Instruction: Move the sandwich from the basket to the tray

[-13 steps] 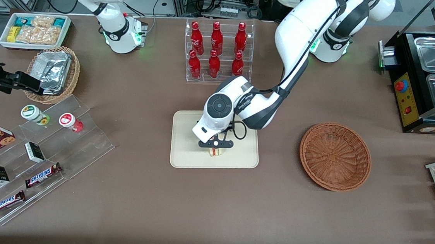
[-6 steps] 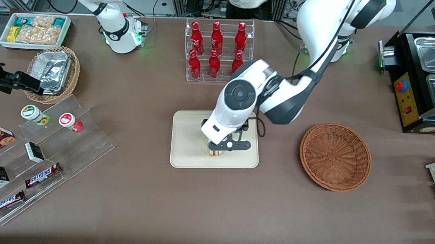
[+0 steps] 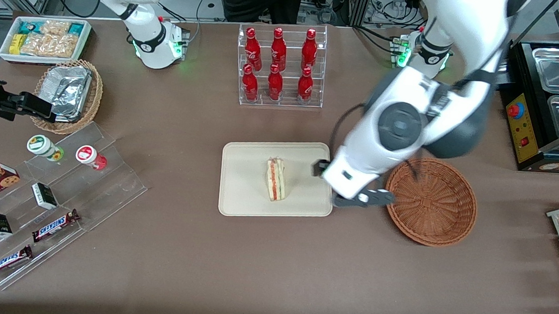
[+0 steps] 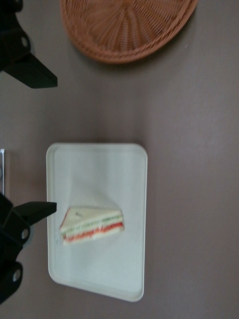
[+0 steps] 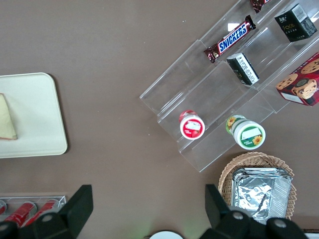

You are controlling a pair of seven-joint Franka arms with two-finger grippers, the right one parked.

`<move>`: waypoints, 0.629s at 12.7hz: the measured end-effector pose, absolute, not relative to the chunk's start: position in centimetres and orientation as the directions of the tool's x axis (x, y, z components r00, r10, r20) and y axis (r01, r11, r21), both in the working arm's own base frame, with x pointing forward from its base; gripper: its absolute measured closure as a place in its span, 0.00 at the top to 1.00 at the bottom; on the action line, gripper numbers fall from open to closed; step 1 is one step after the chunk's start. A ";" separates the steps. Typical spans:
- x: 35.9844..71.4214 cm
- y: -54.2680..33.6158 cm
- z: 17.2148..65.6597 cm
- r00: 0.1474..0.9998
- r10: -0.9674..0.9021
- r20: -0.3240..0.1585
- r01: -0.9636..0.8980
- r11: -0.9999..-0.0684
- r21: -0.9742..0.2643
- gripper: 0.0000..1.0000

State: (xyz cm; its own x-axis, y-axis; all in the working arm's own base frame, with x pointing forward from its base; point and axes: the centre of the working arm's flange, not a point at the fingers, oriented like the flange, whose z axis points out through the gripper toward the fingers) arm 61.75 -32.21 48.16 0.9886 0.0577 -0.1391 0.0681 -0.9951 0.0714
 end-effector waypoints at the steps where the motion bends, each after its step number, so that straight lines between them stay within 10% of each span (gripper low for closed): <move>1: 62.2 -29.5 48.5 0.990 0.026 -0.138 0.036 -0.997 0.075 1.00; 8: 61.4 -15.3 51.3 0.986 -0.075 -0.148 -0.062 -0.994 0.085 1.00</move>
State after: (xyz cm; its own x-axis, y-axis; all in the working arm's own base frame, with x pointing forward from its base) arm 61.40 -15.31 51.30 0.9862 -0.0745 -0.1481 -0.0624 -0.9944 0.0850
